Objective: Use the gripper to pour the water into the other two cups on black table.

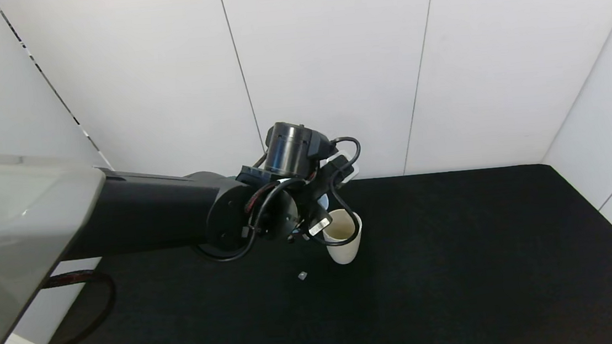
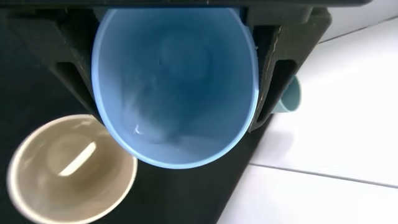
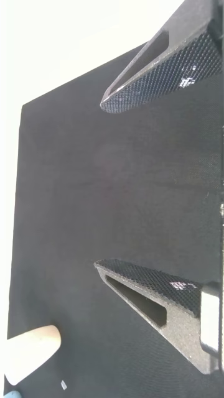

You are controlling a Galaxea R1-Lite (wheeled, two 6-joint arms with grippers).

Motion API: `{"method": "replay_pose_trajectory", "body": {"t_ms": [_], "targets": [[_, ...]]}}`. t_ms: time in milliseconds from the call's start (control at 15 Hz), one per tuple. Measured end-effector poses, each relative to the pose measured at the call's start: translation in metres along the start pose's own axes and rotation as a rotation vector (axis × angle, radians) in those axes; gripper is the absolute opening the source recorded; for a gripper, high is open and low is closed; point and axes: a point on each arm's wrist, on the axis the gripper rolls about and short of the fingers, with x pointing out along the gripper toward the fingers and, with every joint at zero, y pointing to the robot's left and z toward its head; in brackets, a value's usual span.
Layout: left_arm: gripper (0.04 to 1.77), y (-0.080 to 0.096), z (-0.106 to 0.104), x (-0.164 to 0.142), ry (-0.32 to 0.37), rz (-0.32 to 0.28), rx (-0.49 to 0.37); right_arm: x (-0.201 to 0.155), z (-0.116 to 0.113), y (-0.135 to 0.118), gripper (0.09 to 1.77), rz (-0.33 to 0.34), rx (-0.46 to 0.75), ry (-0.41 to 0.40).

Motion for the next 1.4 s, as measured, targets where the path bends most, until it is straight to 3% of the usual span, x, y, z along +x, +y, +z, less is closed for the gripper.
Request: {"method": "replay_pose_trajectory", "body": {"t_ms": [533,1400], "targets": [[1.29,-0.013,0.003,0.005,0.057,0.046,0.179,0.000,0.000,0.000,1.71,0.000,0.000,0.000],[1.29,-0.024,0.025,0.016,0.141,0.153,0.305,0.000,0.000,0.000,1.71,0.000,0.000,0.000]]}}
